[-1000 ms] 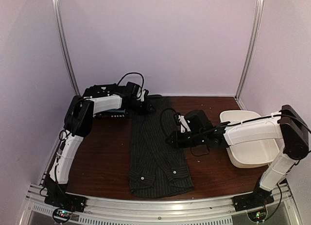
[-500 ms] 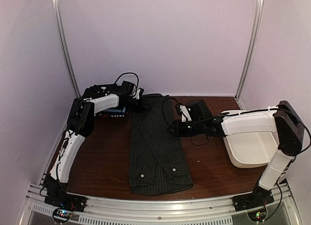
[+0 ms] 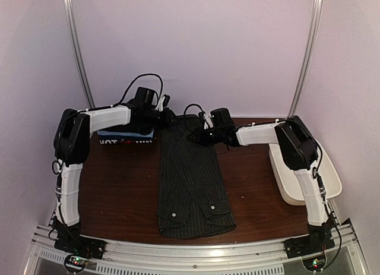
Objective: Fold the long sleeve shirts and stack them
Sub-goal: Fold the 1/3-folded shirt at the center of the board.
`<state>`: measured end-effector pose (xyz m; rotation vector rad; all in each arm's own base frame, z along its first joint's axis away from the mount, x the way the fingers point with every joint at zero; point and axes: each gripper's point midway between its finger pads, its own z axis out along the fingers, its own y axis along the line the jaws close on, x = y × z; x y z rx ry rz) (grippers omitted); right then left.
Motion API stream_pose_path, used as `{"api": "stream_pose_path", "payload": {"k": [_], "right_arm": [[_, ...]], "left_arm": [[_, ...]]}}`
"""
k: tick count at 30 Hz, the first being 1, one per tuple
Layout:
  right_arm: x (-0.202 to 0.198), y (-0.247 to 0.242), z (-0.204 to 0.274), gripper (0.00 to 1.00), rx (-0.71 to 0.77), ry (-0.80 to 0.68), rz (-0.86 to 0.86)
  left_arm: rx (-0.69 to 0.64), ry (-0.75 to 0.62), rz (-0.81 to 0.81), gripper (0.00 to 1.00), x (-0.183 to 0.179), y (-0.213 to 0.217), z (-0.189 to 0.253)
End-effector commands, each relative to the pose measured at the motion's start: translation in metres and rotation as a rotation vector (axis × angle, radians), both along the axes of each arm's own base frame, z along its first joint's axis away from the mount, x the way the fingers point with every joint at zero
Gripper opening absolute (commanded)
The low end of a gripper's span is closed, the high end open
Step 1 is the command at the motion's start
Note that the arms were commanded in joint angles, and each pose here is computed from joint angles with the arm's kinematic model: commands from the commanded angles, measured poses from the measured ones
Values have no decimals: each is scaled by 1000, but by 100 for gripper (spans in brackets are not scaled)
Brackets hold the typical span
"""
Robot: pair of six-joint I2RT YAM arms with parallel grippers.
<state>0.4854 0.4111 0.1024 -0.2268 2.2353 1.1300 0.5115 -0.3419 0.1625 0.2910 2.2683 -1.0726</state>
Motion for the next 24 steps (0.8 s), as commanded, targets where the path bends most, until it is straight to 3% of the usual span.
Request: {"api": "stream_pose_path", "payload": {"k": [1, 6, 13, 24], "right_arm": [[33, 10, -9, 22, 85, 42, -12], [57, -1, -41, 20, 108, 127, -111], [73, -30, -50, 20, 115, 189, -249], [97, -41, -41, 21, 217, 237, -276]], "left_arm": [[41, 102, -30, 25, -19, -10, -66], [61, 162, -14, 24, -22, -9, -103], [141, 212, 54, 23, -17, 2, -139], [279, 257, 133, 20, -1, 21, -170]]}}
